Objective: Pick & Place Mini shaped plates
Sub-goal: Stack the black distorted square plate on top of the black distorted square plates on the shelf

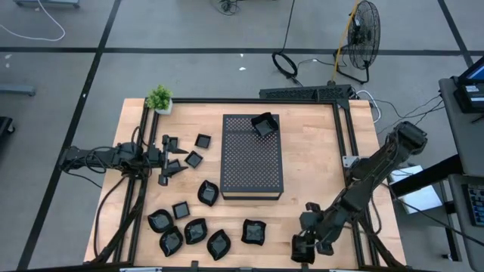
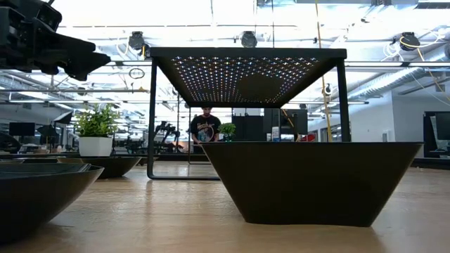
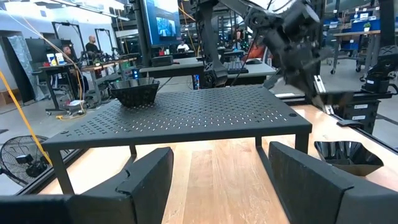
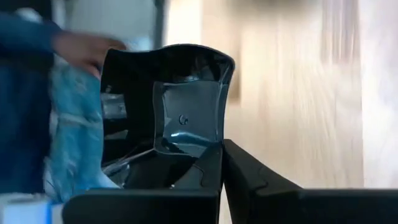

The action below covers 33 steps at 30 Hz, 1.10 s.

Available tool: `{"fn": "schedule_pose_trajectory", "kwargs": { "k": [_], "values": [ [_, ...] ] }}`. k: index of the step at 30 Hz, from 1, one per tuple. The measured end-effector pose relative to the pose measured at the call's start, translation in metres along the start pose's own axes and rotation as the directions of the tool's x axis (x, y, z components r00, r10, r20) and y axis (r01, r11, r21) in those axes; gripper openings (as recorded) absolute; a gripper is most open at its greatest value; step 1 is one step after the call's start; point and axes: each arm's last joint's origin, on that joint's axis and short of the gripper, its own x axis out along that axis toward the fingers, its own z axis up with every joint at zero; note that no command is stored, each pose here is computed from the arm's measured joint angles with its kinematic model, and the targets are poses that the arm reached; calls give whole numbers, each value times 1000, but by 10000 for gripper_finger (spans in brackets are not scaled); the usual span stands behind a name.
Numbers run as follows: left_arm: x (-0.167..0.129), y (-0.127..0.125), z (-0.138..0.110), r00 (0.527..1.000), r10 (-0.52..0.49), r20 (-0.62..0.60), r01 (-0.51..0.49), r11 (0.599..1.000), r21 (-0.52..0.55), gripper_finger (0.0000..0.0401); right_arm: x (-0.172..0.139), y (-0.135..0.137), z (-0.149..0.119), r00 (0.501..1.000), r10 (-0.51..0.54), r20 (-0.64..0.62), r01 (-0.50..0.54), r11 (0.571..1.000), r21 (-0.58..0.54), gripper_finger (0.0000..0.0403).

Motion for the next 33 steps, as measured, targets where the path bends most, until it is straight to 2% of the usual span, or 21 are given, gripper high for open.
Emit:
{"fn": "schedule_pose_trajectory", "kwargs": {
  "k": [4,10,16,18,21,24,27,31,33],
  "values": [
    [0,0,0,1000,-1,0,1,1000,0,269,-23,2,17,978,20,209,-18,1000,-13,0],
    [0,0,0,1000,0,0,0,1000,0,269,-63,-13,56,877,57,478,-107,991,79,0],
    [0,0,0,1000,0,0,0,1000,0,269,-112,-48,102,770,-43,637,-36,993,110,0],
    [0,0,0,1000,0,0,0,1000,0,269,-129,-61,119,742,-70,667,-20,992,126,0],
    [0,0,0,1000,0,0,0,1000,0,269,-152,-87,139,701,-197,685,86,977,193,0],
    [0,0,0,1000,0,0,0,1000,0,269,-170,-119,150,650,-366,666,198,928,317,0],
    [0,0,0,1000,0,1,0,1000,0,269,-184,-151,155,602,-484,635,240,868,434,0],
    [0,0,0,1000,0,0,0,1000,0,269,-191,-191,154,575,-612,543,289,773,565,0],
    [0,0,0,1000,0,1,0,1000,0,269,-191,-208,156,587,-618,523,278,760,588,0]
  ]
}}
